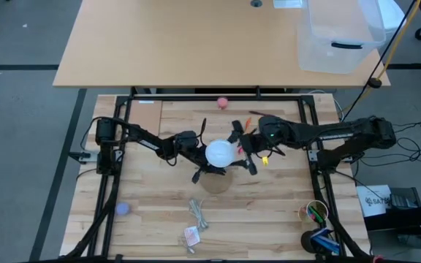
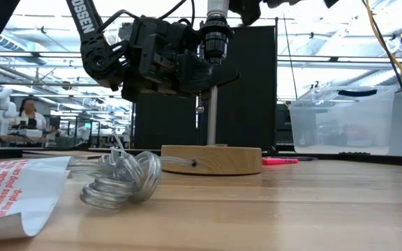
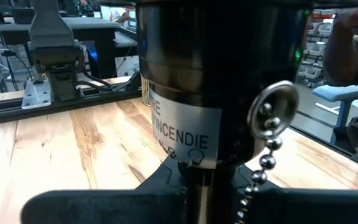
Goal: Screw lightbulb
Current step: Remove the white lightbulb from the desk lamp
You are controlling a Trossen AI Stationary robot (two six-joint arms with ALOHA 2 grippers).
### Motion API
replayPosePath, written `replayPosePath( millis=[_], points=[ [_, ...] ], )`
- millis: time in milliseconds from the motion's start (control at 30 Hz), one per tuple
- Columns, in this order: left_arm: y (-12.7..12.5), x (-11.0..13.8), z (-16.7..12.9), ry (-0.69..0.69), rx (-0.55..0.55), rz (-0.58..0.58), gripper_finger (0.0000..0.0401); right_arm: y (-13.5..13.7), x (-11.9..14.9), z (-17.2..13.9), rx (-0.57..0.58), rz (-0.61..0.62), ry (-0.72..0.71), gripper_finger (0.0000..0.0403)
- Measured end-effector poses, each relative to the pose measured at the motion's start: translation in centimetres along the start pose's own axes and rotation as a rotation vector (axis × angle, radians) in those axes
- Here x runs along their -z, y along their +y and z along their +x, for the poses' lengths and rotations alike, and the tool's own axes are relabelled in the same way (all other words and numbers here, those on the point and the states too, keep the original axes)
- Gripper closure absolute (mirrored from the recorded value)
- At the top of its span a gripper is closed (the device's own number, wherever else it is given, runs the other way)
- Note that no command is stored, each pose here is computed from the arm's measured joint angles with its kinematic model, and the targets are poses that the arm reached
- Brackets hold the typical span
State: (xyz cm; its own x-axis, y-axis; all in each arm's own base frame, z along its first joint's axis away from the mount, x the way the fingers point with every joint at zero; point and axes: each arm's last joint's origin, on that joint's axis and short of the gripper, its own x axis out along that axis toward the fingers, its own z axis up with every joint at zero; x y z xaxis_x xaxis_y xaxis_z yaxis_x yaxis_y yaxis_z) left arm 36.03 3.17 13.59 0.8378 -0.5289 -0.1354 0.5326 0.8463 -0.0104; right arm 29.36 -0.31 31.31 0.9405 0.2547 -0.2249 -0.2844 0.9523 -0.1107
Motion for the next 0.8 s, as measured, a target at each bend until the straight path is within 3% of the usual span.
replayPosePath(
  millis=[267,433,633,800],
  points=[
    [0.2,0.0,0.0,0.005,-0.066,-0.002,0.0376,0.2,-0.7,-3.3,0.205,-0.021,0.104,0.0105],
    [0.4,-0.1,0.0,0.006,-0.121,0.001,0.0376,0.4,-0.3,-3.7,0.219,0.038,0.147,0.0105],
    [0.7,-0.1,-0.1,0.005,-0.232,-0.012,0.0376,1.2,2.2,-3.7,0.248,0.180,0.341,0.0105],
    [1.0,-0.1,-0.2,0.009,-0.339,-0.018,0.0376,2.3,4.4,-3.2,0.353,0.207,0.376,0.0105]
  ],
)
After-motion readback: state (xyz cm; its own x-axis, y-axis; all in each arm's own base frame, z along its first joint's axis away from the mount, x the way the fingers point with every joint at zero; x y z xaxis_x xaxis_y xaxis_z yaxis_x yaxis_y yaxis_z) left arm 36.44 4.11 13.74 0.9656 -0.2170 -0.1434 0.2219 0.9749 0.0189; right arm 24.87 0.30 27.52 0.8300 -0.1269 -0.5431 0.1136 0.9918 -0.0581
